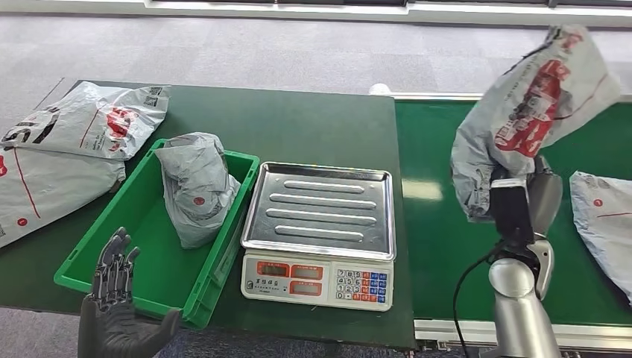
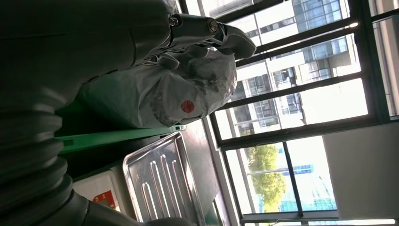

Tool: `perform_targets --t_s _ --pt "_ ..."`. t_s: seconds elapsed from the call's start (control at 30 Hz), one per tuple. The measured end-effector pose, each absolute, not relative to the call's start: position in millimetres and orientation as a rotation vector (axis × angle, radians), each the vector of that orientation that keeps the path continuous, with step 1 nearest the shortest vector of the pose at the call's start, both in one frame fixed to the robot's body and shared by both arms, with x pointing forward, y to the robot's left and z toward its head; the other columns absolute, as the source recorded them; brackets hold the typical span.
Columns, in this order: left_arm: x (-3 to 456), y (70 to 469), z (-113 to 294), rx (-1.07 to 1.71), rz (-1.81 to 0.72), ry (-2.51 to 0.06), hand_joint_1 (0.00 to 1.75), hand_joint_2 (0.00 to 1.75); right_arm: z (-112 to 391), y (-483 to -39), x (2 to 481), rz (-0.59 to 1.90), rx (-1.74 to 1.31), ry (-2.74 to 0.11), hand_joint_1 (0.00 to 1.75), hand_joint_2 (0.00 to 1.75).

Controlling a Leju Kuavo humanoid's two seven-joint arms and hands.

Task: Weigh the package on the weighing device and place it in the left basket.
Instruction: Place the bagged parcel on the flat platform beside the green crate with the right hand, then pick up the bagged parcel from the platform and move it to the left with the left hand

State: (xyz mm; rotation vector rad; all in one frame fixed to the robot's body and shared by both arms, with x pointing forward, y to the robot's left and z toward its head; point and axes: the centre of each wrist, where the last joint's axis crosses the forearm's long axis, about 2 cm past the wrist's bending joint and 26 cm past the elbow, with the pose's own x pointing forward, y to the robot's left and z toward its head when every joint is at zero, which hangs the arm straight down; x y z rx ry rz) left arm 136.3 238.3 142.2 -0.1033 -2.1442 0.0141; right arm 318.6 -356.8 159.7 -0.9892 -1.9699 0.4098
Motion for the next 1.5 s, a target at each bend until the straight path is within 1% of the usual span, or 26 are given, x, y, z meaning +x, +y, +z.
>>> perform_targets --t_s 0.1,0.2,0.27,0.37,0.5,0.63,0.9,1.13,1.33,1.5 --pt "143.5 236.2 140.6 -0.112 0.013 -2.164 0.0 1.75 176.0 -304.6 336.6 0.651 -0.805 -1.985 1.75 1.75" --pt "148.6 233.1 137.5 -0.125 -0.007 -2.17 0.0 1.75 186.7 -247.6 348.5 0.972 -0.578 -1.879 1.75 1.75" --pt "150.0 231.5 135.9 -0.128 -0.016 -2.163 0.0 1.75 186.1 -215.1 350.2 1.132 -0.483 -1.797 1.75 1.75" --pt "149.8 231.3 134.6 -0.124 -0.021 -2.146 0.0 1.75 178.8 -189.2 348.6 1.241 -0.431 -1.743 1.75 1.75" --pt "148.7 232.0 133.8 -0.122 -0.029 -2.133 0.0 1.75 173.9 -180.2 350.4 1.304 -0.421 -1.723 1.75 1.75" --pt "146.9 232.0 133.3 -0.123 -0.045 -2.122 0.0 1.75 172.5 -174.6 353.8 1.344 -0.427 -1.697 0.0 1.75" --pt "144.8 229.5 135.5 -0.126 -0.055 -2.112 0.0 1.75 166.5 -170.1 361.2 1.385 -0.513 -1.6 0.0 1.75" --pt "143.7 228.6 137.8 -0.127 -0.044 -2.114 0.0 1.75 163.0 -167.4 364.5 1.367 -0.508 -1.603 0.0 1.75" --pt "153.8 224.5 148.1 -0.102 -0.102 -2.162 0.0 1.75 168.6 -161.6 364.4 1.237 -0.398 -1.744 0.0 1.75" --pt "172.2 208.2 164.2 -0.038 -0.191 -2.226 0.0 1.75 185.3 -159.1 361.0 1.064 -0.351 -1.892 0.0 1.75"
